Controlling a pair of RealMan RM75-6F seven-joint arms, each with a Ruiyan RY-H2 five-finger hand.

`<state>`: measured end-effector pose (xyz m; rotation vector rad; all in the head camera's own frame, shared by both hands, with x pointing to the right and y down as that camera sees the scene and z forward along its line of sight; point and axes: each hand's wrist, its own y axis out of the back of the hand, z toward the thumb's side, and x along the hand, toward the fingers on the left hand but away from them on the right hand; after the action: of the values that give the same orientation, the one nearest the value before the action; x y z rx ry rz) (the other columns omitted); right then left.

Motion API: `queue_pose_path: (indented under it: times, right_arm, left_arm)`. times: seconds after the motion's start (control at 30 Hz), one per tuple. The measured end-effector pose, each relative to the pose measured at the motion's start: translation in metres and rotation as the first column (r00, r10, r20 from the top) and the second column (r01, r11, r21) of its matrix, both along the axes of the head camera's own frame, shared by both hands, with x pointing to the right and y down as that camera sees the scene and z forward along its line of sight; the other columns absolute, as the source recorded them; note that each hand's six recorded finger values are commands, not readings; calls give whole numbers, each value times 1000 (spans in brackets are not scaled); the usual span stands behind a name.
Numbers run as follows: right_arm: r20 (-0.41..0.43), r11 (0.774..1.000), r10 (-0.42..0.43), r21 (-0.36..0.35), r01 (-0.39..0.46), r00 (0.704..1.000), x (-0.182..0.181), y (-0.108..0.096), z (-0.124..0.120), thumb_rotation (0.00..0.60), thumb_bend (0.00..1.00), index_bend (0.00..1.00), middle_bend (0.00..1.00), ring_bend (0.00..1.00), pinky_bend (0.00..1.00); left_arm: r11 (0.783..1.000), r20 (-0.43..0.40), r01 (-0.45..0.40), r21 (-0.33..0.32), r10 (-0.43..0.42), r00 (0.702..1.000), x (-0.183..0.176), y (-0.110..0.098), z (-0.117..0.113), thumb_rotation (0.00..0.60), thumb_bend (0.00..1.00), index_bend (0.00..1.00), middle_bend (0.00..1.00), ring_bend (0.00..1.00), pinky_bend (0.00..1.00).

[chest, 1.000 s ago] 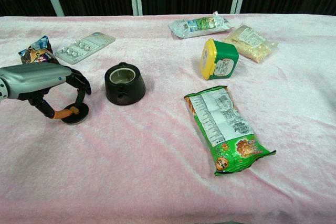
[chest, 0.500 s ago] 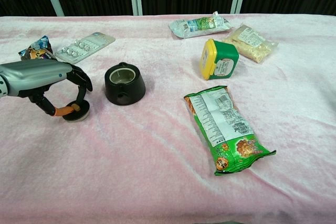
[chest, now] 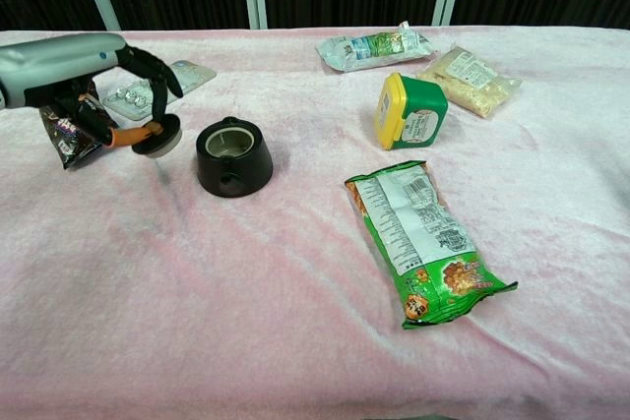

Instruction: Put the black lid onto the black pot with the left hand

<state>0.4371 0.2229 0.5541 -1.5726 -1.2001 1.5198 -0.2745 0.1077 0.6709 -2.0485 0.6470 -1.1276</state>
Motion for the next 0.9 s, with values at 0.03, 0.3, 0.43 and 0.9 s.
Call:
queue_pose_path:
  times: [0.03,0.3,0.43,0.9]
  right_arm:
    - [0,1000,0,0,0,1000,0,0,0,600,225,168,97,222,181]
    - [-2,1000,2,1,-2,1000,0,0,0,600,226,168,97,221,181]
    - [-3,1000,3,1,-2,1000,1,0,0,600,225,168,97,222,181]
    - [0,1000,9,4,-9,1000,2,-1,-1,600,225,168,97,222,181]
  left_arm:
    - [1000,-7,2,3,-2,1000,3,-4,-1,600,420,628,239,113,92]
    - [1000,-20,-9,-7,9,1000,32,-29,5,600,420,630,240,113,92]
    - [1000,-14,-20,-12,20,1000,46,-37,11,600,420,630,240,113,91]
    - [998,33,-32,-59,34,999,62,-33,36,600,420,630,239,113,90]
